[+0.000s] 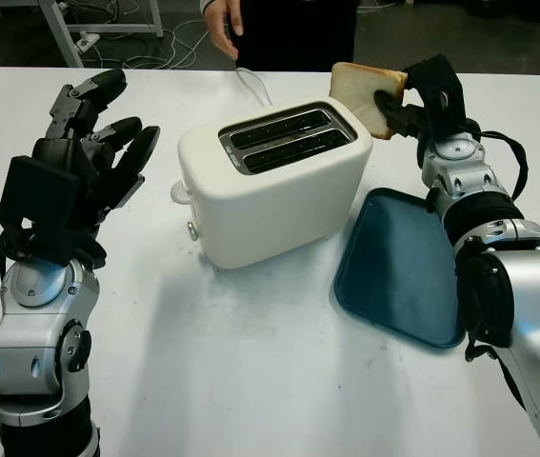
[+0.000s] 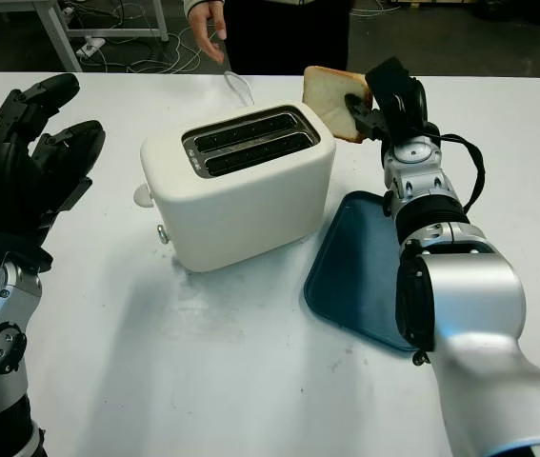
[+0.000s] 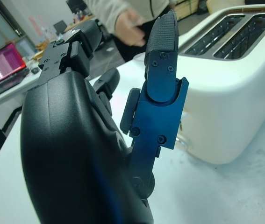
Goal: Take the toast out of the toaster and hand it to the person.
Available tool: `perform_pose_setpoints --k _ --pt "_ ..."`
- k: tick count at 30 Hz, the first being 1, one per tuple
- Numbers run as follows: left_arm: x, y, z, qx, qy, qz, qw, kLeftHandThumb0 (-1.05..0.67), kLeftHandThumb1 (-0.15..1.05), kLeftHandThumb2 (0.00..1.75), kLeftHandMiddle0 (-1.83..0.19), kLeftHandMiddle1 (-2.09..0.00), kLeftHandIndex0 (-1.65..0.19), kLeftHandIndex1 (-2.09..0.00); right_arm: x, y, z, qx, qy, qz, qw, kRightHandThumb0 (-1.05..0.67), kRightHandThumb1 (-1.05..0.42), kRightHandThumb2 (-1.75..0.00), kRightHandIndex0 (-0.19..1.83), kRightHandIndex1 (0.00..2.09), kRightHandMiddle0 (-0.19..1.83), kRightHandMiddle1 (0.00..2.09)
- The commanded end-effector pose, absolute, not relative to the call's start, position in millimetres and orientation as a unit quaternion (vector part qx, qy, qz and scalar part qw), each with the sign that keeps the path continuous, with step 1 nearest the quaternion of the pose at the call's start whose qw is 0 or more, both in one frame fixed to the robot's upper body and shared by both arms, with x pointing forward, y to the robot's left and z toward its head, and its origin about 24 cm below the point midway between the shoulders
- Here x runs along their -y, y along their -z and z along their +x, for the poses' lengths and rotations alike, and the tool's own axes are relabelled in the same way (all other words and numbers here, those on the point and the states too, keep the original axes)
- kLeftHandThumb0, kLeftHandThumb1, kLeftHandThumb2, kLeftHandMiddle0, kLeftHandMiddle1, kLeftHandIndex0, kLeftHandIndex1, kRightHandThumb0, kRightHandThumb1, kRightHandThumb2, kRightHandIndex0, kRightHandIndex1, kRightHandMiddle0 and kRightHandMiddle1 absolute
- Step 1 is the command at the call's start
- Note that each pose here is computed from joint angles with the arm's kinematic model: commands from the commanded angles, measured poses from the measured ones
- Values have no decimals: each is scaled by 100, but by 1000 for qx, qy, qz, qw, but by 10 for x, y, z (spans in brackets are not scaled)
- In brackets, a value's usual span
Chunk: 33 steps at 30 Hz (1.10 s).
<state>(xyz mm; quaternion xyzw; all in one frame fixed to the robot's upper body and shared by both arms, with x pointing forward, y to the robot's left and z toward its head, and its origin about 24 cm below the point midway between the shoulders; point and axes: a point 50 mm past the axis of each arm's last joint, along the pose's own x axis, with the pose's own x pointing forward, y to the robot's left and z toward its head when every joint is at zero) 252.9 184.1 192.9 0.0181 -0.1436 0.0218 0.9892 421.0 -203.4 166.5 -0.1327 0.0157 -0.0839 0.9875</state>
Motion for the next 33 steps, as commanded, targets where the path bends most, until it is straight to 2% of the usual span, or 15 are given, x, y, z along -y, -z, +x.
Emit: perform_pose_setpoints --k 1,6,17,23,27,33 --pt "-1861 -1947 2520 152 -23 24 988 -61 92 21 0 -87 -4 -70 2063 -1648 4197 -6 85 -124 989 -21 -92 -37 79 175 47 175" --pt "-1857 -1952 2517 149 -24 19 988 -60 92 19 0 -88 -4 -70 2081 -1672 4201 -8 95 -116 989 -19 -92 -35 74 175 42 175" --pt "-1859 -1946 2516 152 -24 24 988 -61 92 21 0 -88 -4 -72 2088 -1703 4206 -3 102 -121 987 -19 -92 -31 76 175 50 175" --pt "-1849 -1945 2512 152 -27 18 988 -60 92 19 0 -88 -4 -71 2081 -1716 4212 -8 105 -112 988 -20 -92 -29 74 175 48 175" --pt "-1859 -1940 2513 152 -26 23 988 -61 92 20 0 -89 -5 -72 2085 -1740 4213 -1 102 -126 987 -21 -92 -33 74 175 49 175" --pt "-1858 -1929 2515 152 -28 29 987 -61 92 21 0 -89 -4 -72 2074 -1777 4220 6 98 -114 989 -22 -92 -34 70 175 38 175"
